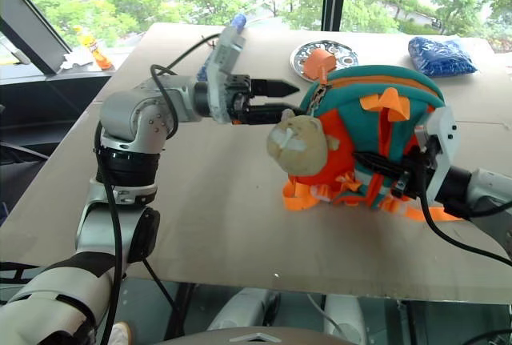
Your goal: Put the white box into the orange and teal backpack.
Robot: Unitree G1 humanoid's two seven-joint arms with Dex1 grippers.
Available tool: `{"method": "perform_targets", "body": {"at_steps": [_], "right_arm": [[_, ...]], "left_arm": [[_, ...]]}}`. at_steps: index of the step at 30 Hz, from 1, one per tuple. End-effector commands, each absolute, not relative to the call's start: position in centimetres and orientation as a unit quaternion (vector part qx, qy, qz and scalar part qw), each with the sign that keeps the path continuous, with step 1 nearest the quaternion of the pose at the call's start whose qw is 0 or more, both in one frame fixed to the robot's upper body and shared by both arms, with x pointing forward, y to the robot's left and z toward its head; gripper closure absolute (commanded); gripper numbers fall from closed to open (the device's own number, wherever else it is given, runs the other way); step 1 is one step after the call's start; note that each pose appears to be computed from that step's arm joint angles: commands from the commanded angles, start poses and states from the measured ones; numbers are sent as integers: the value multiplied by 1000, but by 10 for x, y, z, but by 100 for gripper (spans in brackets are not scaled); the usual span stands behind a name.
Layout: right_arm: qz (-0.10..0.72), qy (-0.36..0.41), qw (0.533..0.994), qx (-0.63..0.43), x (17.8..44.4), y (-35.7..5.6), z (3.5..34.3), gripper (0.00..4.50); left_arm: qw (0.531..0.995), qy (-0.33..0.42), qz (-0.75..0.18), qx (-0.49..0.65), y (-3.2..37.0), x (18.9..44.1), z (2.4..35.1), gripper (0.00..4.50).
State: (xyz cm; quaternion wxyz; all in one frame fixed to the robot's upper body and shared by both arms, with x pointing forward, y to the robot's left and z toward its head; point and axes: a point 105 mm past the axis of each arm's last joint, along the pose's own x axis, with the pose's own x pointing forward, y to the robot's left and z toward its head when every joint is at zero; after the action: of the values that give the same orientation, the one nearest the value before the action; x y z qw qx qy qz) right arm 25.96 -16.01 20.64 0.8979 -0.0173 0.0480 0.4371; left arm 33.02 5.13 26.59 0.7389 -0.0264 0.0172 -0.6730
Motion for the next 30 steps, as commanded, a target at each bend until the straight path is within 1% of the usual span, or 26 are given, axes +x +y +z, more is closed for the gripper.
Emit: {"method": "perform_targets", "body": {"at_steps": [1,3,4,6,7,9,12,15,16,19,20,21,23,24,25,27,30], "right_arm": [[422,23,906,-30,271,-161,216,450],[421,20,906,-33,276,-159,217,450],[423,19,905,-33,278,-157,217,450],[425,17,905,-34,282,-153,217,450],[425,16,905,-34,283,-153,217,450],[427,14,903,-35,284,-151,218,450],[435,13,900,-35,283,-147,219,450],[436,13,899,-34,282,-147,220,450],[436,13,899,-35,281,-147,220,450],[433,13,901,-35,280,-148,220,450],[432,13,901,-35,281,-148,220,450],[427,12,903,-36,282,-150,220,450],[409,7,912,-37,287,-155,223,450],[398,4,916,-37,290,-157,224,450],[383,-1,923,-40,295,-162,225,450],[336,-11,941,-39,309,-175,230,450],[281,-20,959,-37,325,-192,236,450]], "left_arm": [[727,18,-683,-69,75,321,287,7],[713,45,-697,-60,81,310,280,7],[698,69,-710,-63,81,301,275,7],[674,98,-730,-64,76,283,266,7],[668,104,-734,-65,74,279,264,7],[679,111,-724,-50,65,278,254,7],[715,113,-689,-12,45,288,232,7],[720,102,-686,-15,36,289,229,85],[725,95,-682,-20,36,291,230,119],[727,89,-680,-37,38,294,234,188],[726,89,-681,-40,39,293,235,246],[727,86,-680,-43,42,294,236,268],[732,76,-675,-54,49,296,239,377],[741,66,-666,-56,53,299,241,404],[750,57,-658,-51,58,303,242,442],[774,27,-632,-26,70,314,243,447],[791,4,-611,-7,83,324,245,447]]}}
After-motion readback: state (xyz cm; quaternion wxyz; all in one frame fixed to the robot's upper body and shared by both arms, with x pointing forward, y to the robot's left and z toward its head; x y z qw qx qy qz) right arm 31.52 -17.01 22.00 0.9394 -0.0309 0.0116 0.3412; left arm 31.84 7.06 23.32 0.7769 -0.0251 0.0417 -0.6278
